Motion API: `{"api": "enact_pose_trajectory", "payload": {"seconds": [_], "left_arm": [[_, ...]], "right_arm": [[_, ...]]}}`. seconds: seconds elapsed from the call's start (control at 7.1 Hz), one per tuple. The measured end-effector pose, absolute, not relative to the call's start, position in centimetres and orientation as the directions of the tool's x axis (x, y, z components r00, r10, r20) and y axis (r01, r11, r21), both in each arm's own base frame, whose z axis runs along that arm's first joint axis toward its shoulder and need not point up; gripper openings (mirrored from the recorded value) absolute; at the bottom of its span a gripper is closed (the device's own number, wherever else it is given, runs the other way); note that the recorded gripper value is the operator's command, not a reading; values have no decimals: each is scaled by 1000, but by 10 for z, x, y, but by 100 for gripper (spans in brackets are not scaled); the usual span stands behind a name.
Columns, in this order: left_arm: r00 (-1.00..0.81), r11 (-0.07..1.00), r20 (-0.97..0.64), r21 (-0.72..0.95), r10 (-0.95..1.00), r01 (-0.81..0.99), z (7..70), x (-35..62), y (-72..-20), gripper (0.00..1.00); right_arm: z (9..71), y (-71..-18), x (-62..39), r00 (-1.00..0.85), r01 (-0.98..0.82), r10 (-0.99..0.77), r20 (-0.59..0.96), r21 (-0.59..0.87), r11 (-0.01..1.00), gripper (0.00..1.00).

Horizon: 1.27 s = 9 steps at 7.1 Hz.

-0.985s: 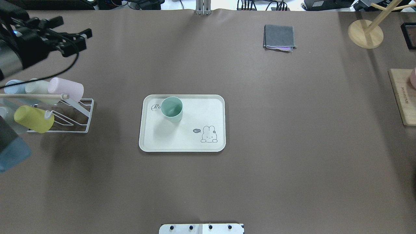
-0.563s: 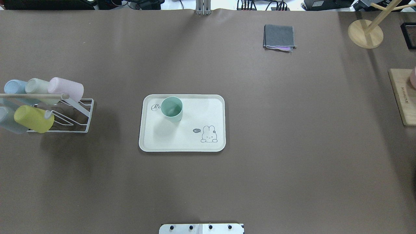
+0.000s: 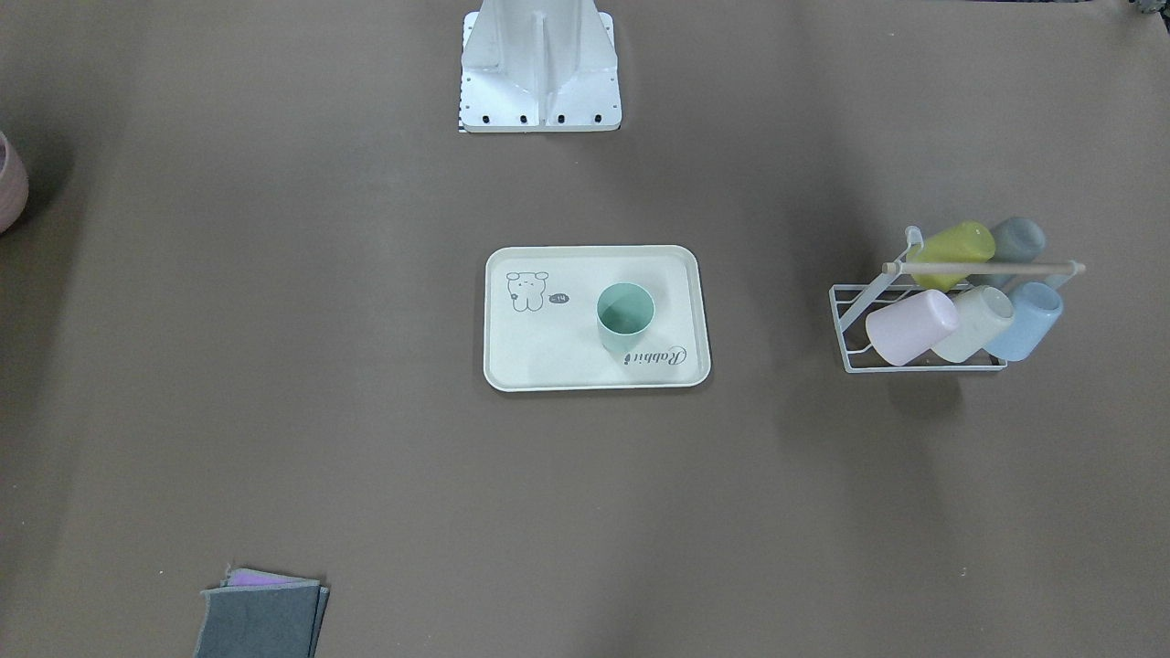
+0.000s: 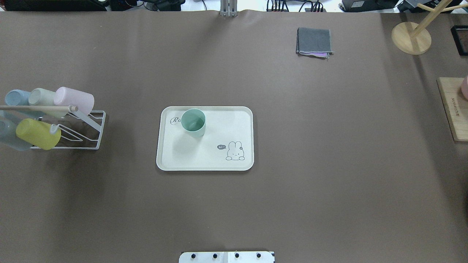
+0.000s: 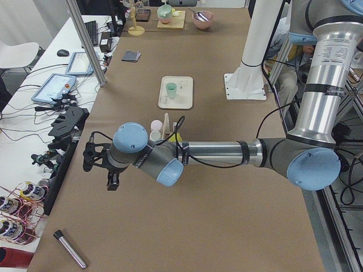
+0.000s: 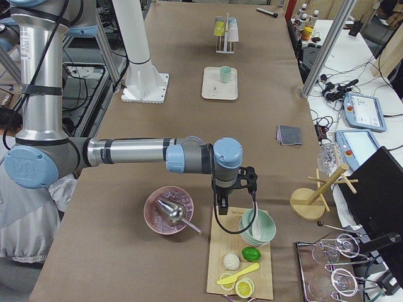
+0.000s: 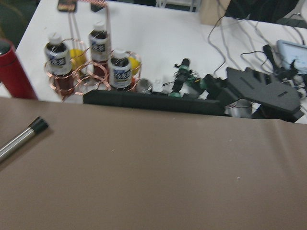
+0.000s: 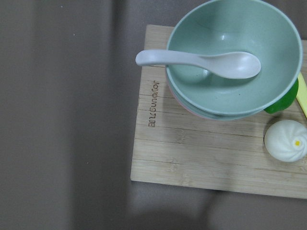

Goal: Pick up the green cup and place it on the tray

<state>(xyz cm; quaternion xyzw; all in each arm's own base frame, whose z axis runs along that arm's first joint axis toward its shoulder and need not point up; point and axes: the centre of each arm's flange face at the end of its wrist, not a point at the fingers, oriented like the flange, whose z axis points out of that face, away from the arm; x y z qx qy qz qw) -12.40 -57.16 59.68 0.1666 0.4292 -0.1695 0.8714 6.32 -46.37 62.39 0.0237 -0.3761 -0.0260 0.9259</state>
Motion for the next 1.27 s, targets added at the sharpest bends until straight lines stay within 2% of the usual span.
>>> {"api": "enact_pose_trajectory", "payload": {"seconds": [0.56, 1.27], "left_arm": [[639, 946, -747, 43, -182, 321, 642, -54, -581, 98], [599, 956, -785, 27, -161, 293, 620, -40, -592, 98]], "right_arm": [[625, -463, 64, 724, 25, -58, 688, 58, 998, 100], [624, -464, 64, 723, 30, -67, 688, 66, 997, 100]]}}
